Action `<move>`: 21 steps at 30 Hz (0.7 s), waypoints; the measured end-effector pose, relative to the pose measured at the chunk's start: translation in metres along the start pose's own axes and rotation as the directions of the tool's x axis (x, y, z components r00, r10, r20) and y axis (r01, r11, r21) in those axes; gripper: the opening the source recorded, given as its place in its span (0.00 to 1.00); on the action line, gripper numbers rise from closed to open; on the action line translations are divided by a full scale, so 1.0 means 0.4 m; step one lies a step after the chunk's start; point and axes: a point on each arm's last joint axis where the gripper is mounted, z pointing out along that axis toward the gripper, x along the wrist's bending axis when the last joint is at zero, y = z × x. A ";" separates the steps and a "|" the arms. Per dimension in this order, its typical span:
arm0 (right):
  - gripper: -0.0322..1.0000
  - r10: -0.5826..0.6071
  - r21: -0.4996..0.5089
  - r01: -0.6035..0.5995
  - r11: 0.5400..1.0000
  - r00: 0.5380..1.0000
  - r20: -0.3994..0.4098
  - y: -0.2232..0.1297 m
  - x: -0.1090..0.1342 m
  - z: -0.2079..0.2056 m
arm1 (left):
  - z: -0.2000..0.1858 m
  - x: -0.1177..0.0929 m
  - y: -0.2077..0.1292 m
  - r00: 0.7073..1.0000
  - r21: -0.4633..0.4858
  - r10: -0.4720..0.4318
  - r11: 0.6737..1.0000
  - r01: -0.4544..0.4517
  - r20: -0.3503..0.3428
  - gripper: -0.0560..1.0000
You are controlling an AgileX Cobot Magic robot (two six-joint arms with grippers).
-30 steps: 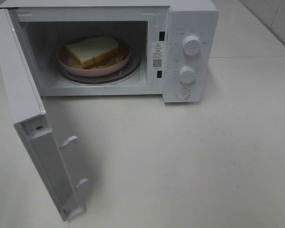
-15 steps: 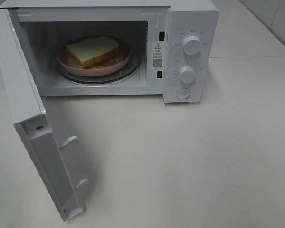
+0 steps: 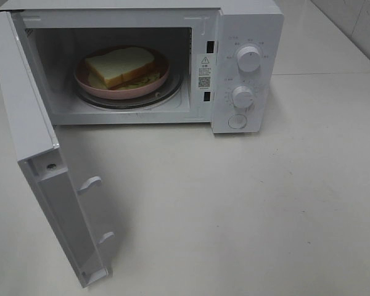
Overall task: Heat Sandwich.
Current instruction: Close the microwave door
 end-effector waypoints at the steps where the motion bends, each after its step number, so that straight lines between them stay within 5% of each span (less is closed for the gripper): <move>1: 0.77 0.000 0.000 0.000 1.000 1.000 0.000 0.000 0.000 0.000 | 0.000 0.000 0.000 1.000 0.000 0.000 1.000 0.000 0.000 0.99; 21: 0.77 0.000 -0.002 0.000 1.000 1.000 0.000 0.000 0.000 0.000 | 0.000 0.000 0.000 1.000 0.000 0.000 1.000 0.000 0.000 0.99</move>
